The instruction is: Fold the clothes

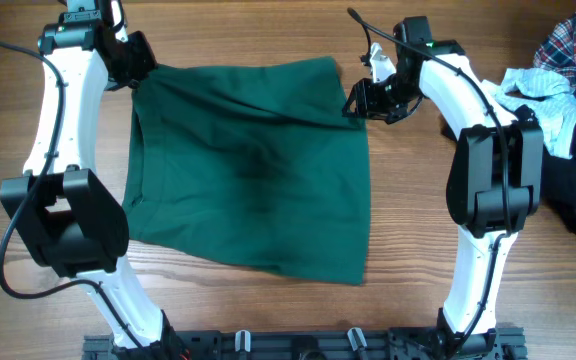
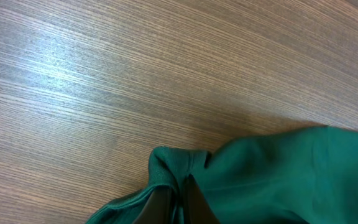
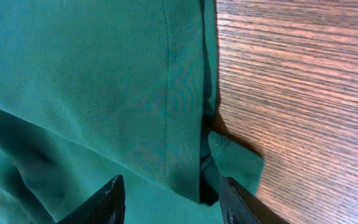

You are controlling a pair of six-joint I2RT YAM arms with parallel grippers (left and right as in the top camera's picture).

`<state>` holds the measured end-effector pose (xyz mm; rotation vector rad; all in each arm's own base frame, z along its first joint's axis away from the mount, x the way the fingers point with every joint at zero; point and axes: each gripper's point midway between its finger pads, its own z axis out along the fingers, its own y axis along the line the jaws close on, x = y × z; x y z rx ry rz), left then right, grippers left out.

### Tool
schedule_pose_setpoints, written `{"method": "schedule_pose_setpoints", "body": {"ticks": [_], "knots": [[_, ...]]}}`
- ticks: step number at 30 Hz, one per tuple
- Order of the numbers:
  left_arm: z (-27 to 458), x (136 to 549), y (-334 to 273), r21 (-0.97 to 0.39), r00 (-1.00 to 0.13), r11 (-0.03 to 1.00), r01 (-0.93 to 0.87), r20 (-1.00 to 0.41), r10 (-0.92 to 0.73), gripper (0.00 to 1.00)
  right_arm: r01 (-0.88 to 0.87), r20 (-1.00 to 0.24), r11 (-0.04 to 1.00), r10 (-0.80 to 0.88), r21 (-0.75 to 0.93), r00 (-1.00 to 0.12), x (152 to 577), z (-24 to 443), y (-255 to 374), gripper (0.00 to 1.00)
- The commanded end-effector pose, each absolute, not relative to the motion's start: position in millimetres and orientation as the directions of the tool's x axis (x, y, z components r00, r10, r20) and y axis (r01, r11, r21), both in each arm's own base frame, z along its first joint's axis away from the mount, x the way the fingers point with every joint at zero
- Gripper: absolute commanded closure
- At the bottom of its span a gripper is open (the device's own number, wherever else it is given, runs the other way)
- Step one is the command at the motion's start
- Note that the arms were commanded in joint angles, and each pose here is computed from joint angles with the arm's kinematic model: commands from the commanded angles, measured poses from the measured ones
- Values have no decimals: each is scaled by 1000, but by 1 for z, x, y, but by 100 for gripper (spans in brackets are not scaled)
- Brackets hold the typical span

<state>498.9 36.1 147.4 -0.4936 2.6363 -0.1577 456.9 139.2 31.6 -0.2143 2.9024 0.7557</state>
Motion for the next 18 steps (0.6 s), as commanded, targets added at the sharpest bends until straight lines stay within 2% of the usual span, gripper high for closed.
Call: {"method": "schedule_pose_setpoints", "body": {"ticks": [1, 8, 18], "knots": [[164, 499, 38, -184, -819, 933, -310, -448, -360, 96, -186, -148, 848, -129, 497, -981, 448, 18, 150, 51], [164, 499, 38, -183, -819, 933, -310, -448, -360, 96, -178, -164, 834, -106, 522, -981, 455, 4, 155, 52], [164, 499, 38, -183, -819, 933, -310, -448, -360, 96, -215, -240, 809, -94, 547, -966, 472, 11, 165, 55]]}}
